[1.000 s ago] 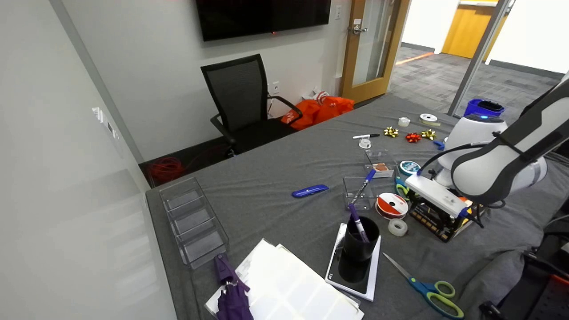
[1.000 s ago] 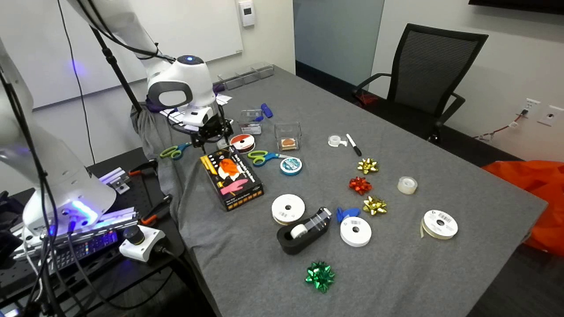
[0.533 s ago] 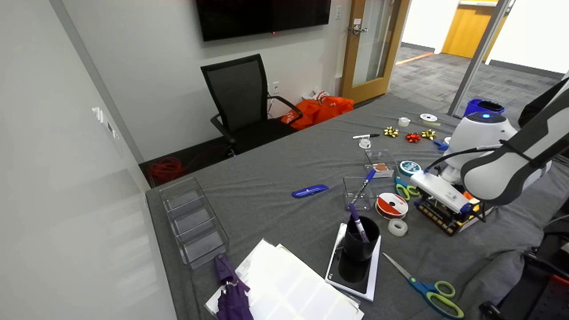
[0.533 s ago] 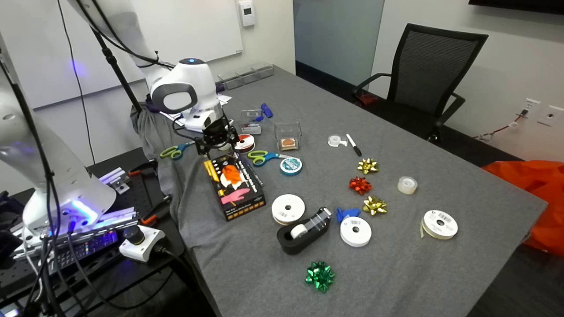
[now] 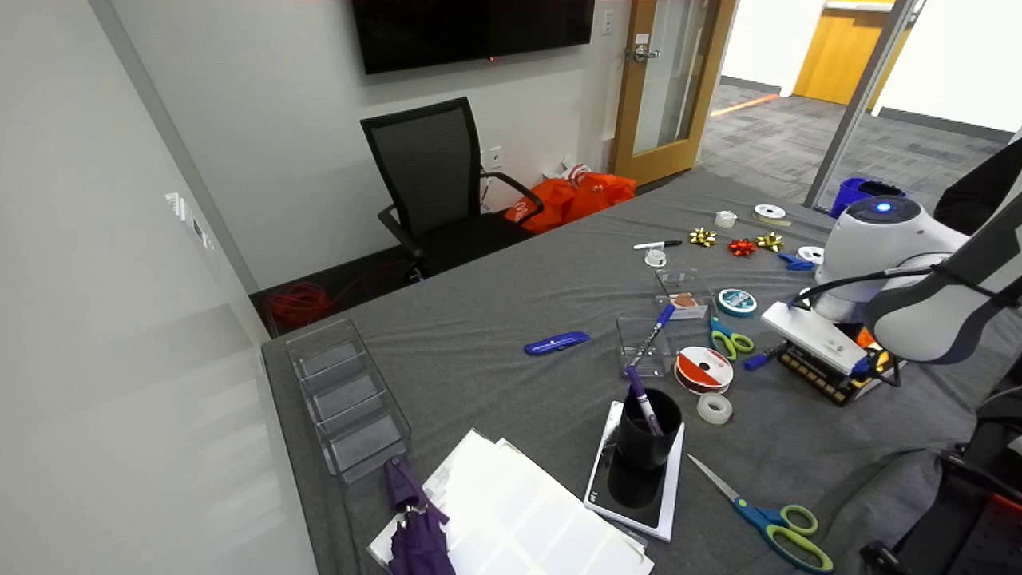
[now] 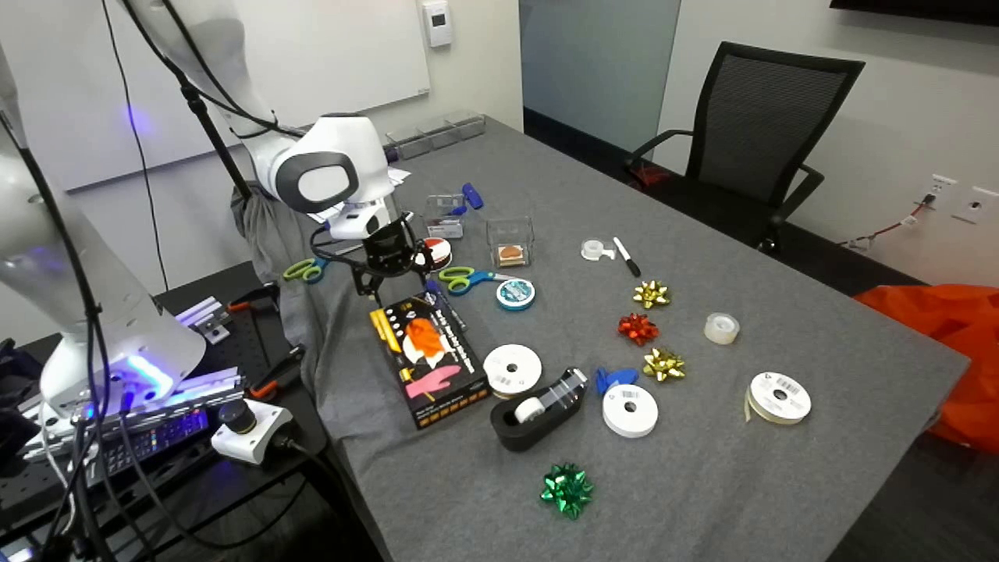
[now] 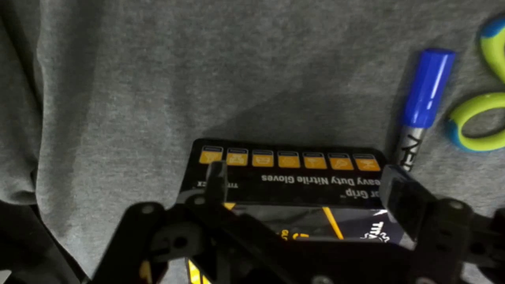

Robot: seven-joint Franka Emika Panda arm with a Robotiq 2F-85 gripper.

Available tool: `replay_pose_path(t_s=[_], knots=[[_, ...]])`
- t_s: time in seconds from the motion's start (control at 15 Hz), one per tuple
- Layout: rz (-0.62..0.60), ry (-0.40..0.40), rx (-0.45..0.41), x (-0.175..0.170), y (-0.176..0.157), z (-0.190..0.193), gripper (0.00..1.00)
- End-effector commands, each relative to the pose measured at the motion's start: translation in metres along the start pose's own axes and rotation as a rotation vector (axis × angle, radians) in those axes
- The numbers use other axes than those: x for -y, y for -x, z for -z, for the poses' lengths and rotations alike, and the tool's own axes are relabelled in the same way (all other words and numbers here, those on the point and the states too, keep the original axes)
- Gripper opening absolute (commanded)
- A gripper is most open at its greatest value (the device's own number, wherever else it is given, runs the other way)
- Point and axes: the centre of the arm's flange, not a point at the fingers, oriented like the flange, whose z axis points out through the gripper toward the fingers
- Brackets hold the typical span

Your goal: Move the black box to the right.

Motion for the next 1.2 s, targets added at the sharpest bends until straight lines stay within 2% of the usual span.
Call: replay_pose_path(t_s=[0.0, 0.2, 0.4, 0.87, 1.13], knots=[[0.045, 0.011, -0.068, -0.015, -0.023, -0.007, 1.0], [0.064, 0.02, -0.1, -0.019, -0.037, -0.007, 1.0], [0.069, 0.014, -0.079, -0.02, -0.038, 0.0, 1.0], [0.163, 0.004, 0.101, -0.034, -0.018, 0.057, 1.0], [0.221, 0.008, 0.21, -0.045, -0.021, 0.091, 1.0]])
